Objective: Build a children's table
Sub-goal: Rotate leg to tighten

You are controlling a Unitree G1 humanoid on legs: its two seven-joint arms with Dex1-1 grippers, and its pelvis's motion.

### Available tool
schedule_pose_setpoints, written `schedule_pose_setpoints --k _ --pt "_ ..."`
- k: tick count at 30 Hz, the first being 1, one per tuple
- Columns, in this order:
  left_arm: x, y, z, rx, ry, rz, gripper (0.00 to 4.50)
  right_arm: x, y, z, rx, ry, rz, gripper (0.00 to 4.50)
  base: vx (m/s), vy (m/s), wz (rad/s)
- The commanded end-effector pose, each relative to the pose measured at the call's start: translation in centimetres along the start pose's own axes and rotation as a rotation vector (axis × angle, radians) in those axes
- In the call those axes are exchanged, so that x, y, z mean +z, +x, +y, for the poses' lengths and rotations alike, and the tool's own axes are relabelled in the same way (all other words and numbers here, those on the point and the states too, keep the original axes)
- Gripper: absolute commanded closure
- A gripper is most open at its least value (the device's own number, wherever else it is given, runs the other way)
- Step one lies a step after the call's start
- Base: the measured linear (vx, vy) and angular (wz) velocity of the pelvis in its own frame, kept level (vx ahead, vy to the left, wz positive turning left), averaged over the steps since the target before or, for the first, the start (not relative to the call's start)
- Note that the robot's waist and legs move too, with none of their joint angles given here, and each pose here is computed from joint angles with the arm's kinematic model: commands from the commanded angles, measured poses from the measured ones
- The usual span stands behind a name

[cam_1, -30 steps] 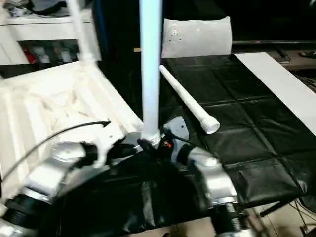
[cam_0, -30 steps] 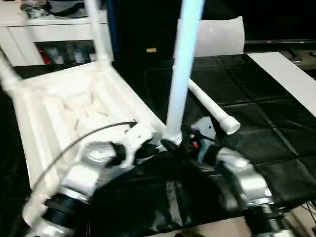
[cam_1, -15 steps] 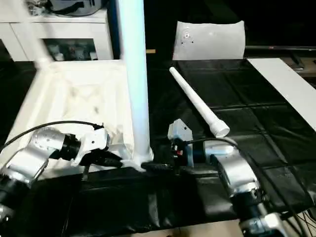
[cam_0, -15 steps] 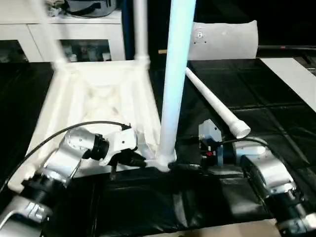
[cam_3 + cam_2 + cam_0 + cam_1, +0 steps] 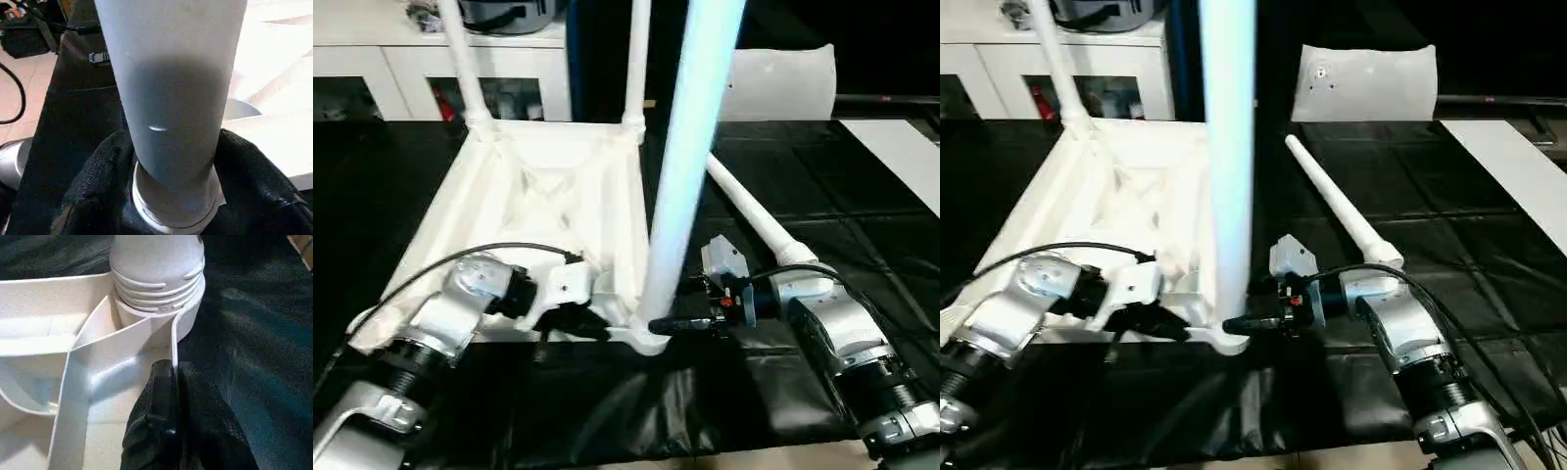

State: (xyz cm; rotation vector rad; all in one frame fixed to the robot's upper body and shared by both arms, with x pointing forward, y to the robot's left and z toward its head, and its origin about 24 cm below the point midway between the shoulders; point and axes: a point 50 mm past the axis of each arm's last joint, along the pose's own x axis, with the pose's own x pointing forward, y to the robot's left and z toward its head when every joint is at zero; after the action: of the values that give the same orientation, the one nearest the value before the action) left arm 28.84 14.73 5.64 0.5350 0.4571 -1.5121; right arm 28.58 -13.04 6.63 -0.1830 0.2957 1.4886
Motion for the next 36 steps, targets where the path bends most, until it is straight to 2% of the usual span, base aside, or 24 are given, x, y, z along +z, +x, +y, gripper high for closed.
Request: schedule_pose_setpoints --k 1,4,10,13,15,21,28,32,36 --pt "-0.4 0.7 -0.3 0.017 -0.029 -0.001 3.90 0.3 0.3 0.2 0.034 -0.027 0.006 1.93 0.000 0.000 0.00" --pt "-0.6 0.5 -0.4 0.047 -0.027 -0.004 3.57 0.2 0.5 0.3 0.033 -0.027 0.000 1.93 0.000 0.000 0.00" --pt "-1.0 0.5 -0.9 0.034 -0.066 -0.016 3.57 0.1 0.6 0.4 0.033 -0.028 0.000 1.93 0.000 0.000 0.00" --pt "-0.8 0.3 -0.7 0.046 -0.071 -0.051 3.92 0.1 0.5 0.3 0.032 -0.030 0.001 1.93 0.000 0.000 0.00" --pt "-0.7 0.2 -0.7 0.049 -0.072 -0.055 3.95 0.0 0.5 0.3 0.031 -0.032 0.004 1.93 0.000 0.000 0.00" --pt "-1.3 -0.5 -1.1 0.038 -0.067 -0.022 4.41 0.0 0.5 0.3 0.025 -0.038 0.005 1.93 0.000 0.000 0.00" --pt "-1.6 -0.8 -1.1 0.032 -0.042 0.019 4.41 0.0 0.5 0.3 0.027 -0.043 0.009 1.93 0.000 0.000 0.00" --pt "-1.2 -0.4 -1.3 0.001 -0.007 -0.003 4.41 0.1 0.8 0.2 0.044 -0.028 0.004 1.93 0.000 0.000 0.00" --pt "-0.6 0.1 -1.5 -0.035 0.023 -0.014 4.50 0.0 1.2 0.1 0.068 0.004 0.001 2.32 0.000 0.000 0.00"
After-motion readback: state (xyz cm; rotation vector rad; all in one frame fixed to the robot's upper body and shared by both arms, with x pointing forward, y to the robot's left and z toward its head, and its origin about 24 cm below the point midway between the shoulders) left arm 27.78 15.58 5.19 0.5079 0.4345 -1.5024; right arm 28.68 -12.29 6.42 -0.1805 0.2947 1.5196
